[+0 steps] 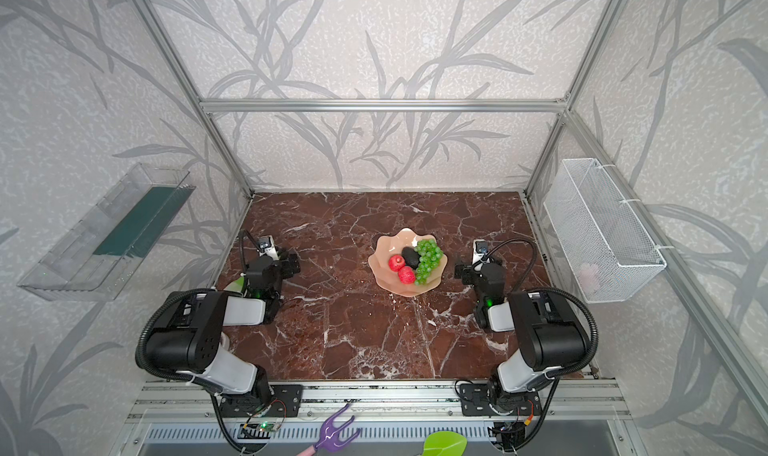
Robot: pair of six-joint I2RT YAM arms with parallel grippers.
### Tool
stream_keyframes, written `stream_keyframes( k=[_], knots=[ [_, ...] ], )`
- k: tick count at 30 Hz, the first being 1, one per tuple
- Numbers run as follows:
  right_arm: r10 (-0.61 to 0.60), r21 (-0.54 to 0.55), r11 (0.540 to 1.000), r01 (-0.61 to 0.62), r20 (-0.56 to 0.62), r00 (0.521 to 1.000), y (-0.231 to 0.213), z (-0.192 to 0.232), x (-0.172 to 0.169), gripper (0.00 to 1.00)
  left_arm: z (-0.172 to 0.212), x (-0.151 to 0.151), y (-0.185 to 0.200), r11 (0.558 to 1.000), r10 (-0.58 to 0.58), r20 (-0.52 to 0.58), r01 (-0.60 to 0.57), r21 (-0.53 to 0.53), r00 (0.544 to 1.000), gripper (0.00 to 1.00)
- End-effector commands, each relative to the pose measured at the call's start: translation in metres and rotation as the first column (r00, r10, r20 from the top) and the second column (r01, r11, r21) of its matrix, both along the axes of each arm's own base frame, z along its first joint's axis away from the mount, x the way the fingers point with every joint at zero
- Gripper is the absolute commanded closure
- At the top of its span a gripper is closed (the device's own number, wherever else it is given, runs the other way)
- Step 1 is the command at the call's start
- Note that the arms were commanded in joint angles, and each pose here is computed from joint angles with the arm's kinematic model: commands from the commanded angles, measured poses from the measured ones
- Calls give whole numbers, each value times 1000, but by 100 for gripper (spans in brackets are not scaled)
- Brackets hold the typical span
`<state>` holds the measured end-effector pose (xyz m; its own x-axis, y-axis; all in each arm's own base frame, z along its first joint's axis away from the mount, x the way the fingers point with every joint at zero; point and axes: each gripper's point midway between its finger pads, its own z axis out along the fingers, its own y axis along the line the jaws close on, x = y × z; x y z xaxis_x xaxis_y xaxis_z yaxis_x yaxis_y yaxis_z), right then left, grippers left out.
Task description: Place and organize the fake fruits in the fruit bowl
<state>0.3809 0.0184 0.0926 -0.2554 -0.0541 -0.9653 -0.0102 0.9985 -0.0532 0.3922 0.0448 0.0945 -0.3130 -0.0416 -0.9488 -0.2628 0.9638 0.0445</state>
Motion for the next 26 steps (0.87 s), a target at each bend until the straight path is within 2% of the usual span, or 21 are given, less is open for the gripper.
stream_keyframes(
  k=[1,5,8,9,11,13,15,19,22,26],
  knots=[
    [-14,-13,1000,15,72,997,-1,11,-3,1,3,1,-3,1000,-26,18,26,14,999,1],
    [-65,-16,998,65,-15,998,-8,5,12,1,3,-2,2,1000,2,21,-3,6,1000,1],
    [30,-35,999,-30,-14,999,9,3,9,1,10,-16,4,1000,16,112,-17,10,994,1],
    [24,-42,999,-24,8,1000,8,4,6,1,11,-17,10,998,55,121,-57,7,991,1],
    [-44,-33,998,45,22,999,-3,7,6,1,8,-11,18,994,113,69,-113,2,991,1],
    [-47,-33,998,47,-4,999,-3,5,10,1,4,-7,16,995,95,28,-95,12,995,1],
    [48,-46,998,-47,19,999,13,7,7,1,6,-8,14,997,80,53,-81,16,995,1],
    [-36,-61,997,39,38,999,2,7,1,1,6,-6,14,996,86,45,-87,13,995,1],
    [-25,-66,998,24,-6,1000,5,4,10,1,4,-3,14,997,74,28,-75,10,997,1],
    [-41,-62,997,42,19,999,2,8,8,1,4,-3,13,998,69,30,-69,4,997,1]
  ],
)
